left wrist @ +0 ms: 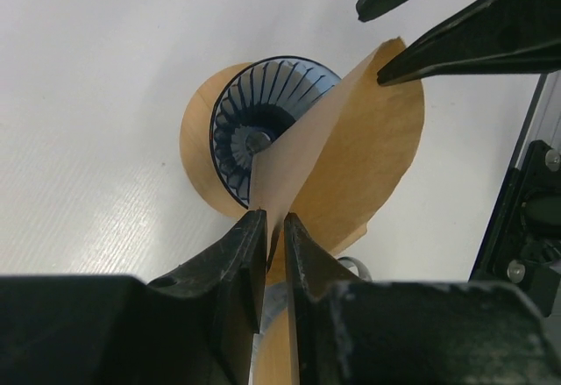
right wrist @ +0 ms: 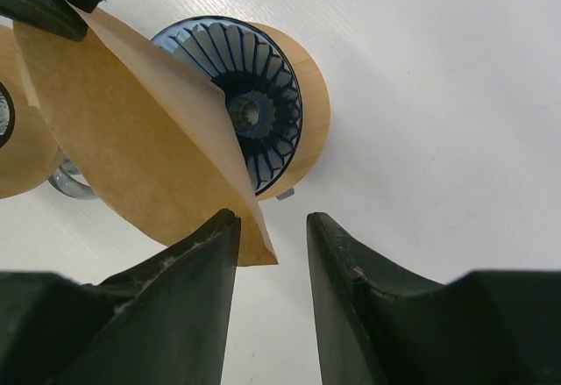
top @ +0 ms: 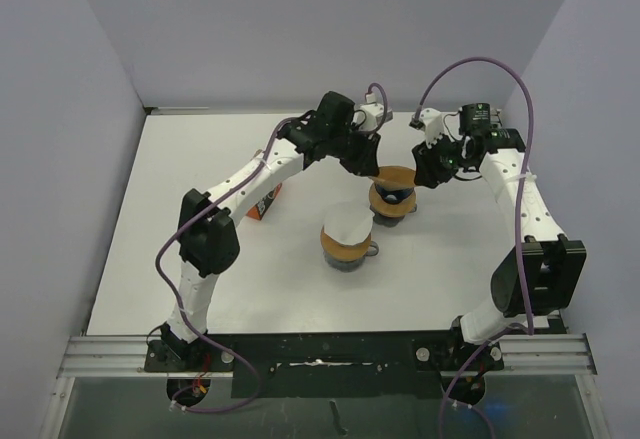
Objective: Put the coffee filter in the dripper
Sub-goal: Place the coffee filter in the coffee dripper.
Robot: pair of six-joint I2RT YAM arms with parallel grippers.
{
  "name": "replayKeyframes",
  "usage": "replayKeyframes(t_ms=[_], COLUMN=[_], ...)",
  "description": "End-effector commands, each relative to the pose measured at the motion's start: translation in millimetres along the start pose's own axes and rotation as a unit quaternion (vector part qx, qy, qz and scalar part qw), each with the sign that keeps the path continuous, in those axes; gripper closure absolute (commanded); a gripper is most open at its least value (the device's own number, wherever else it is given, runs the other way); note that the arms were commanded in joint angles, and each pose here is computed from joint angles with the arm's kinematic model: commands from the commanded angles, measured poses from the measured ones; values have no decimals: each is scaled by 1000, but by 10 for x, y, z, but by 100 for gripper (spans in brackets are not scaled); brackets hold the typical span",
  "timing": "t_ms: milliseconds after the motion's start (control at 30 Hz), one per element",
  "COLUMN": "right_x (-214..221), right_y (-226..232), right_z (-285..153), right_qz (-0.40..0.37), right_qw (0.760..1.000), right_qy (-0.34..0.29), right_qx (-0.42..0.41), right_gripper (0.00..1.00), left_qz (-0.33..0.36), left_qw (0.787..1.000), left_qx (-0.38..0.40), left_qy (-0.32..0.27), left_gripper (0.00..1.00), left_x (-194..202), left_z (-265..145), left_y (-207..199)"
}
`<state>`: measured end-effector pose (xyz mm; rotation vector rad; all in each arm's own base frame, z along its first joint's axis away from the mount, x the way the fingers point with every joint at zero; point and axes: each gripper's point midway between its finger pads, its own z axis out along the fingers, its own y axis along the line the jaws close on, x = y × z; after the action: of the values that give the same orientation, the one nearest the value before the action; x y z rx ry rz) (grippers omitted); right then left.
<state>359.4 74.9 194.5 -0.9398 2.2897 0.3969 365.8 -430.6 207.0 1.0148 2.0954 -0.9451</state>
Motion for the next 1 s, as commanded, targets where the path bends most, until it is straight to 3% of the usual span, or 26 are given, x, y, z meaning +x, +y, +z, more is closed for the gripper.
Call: replayKeyframes(t_ms=[0, 433, 733, 967], right_x=[-180, -95, -33, 20], right_y=[-115, -146, -138, -135], right_z=[-42, 67, 130, 214], right_qz=[0, 36, 58, 70], right_qw=[1000, 999, 998, 997], right_qy=[-24, -17, -14, -10], right_qx=[18, 23, 23, 19], right_gripper=[61, 54, 51, 50], left_qz=[-25, -51, -60, -68], left_qw=[1000, 998, 997, 997], left_qx=[-3, -32, -48, -46], left_qy=[-8, 9, 0, 10], left_gripper=[85, 81, 52, 47], left_x=[-159, -29, -90, -45], left_z=[-61, -12, 34, 177], left_y=[-66, 49, 120, 182])
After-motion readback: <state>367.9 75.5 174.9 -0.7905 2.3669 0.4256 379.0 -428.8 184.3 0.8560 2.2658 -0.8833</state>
